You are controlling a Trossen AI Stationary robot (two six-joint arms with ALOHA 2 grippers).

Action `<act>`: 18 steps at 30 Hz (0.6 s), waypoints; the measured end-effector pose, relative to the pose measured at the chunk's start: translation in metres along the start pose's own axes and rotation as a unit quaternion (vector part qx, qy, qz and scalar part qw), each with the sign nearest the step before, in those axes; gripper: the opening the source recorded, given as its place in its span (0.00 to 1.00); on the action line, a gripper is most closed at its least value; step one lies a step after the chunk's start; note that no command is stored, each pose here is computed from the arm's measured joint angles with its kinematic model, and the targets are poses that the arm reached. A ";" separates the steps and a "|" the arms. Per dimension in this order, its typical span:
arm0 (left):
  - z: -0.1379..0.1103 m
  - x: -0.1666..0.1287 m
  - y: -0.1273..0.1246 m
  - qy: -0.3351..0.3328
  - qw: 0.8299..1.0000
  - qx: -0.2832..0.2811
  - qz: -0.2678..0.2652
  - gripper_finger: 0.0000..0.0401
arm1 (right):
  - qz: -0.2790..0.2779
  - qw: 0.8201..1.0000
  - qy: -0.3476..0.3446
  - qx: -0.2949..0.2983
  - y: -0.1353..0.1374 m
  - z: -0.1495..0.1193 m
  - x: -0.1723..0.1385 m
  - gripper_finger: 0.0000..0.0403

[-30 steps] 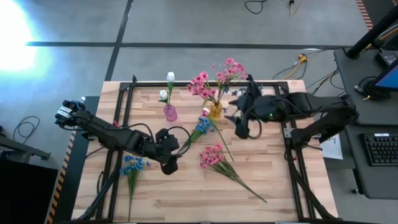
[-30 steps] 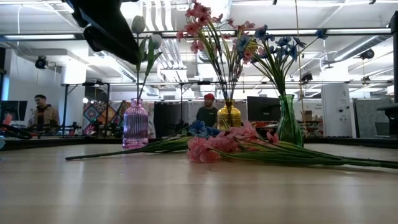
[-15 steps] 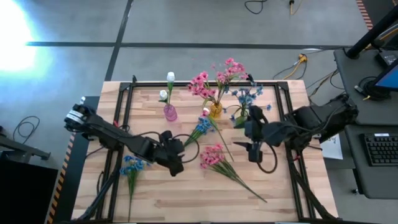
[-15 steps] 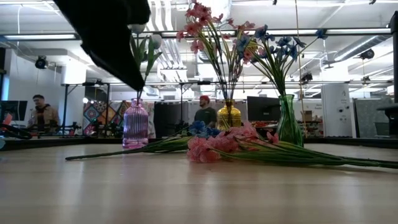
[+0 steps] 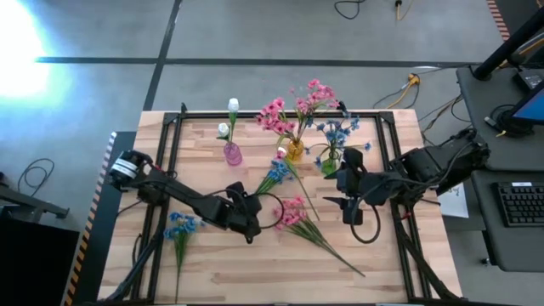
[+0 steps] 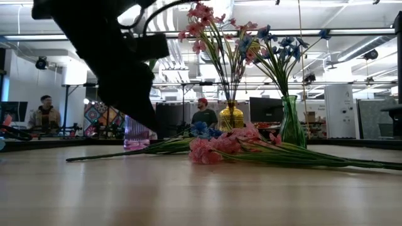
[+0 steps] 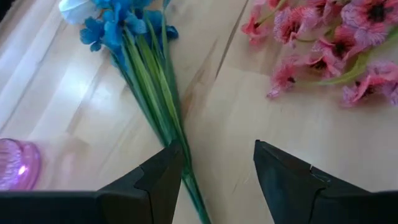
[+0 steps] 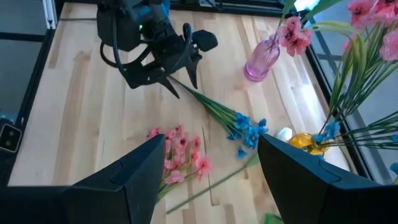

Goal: Sort flowers into vase by color
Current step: Put the top blue flowers into the green vase

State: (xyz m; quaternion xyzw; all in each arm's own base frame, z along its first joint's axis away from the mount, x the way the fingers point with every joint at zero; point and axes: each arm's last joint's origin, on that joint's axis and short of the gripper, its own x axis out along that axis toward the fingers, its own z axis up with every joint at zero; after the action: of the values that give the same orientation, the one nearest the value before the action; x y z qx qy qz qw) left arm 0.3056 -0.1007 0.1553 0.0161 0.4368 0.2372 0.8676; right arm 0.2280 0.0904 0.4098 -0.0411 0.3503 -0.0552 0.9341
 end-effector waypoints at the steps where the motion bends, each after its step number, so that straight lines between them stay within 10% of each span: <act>1: 0.000 0.002 0.000 0.001 1.000 0.000 0.002 0.46 | -0.001 1.000 0.002 -0.001 0.000 -0.001 0.001 0.61; 18: -0.024 0.030 0.008 -0.017 0.999 -0.032 -0.014 0.39 | -0.008 1.000 0.026 0.001 0.003 -0.013 0.013 0.61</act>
State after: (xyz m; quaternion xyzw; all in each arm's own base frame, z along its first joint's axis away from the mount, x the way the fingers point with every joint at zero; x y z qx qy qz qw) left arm 0.2995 -0.0846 0.1201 -0.0138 0.4141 0.2382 0.8784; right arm 0.2295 0.0915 0.3910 -0.0418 0.3737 -0.0635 0.9244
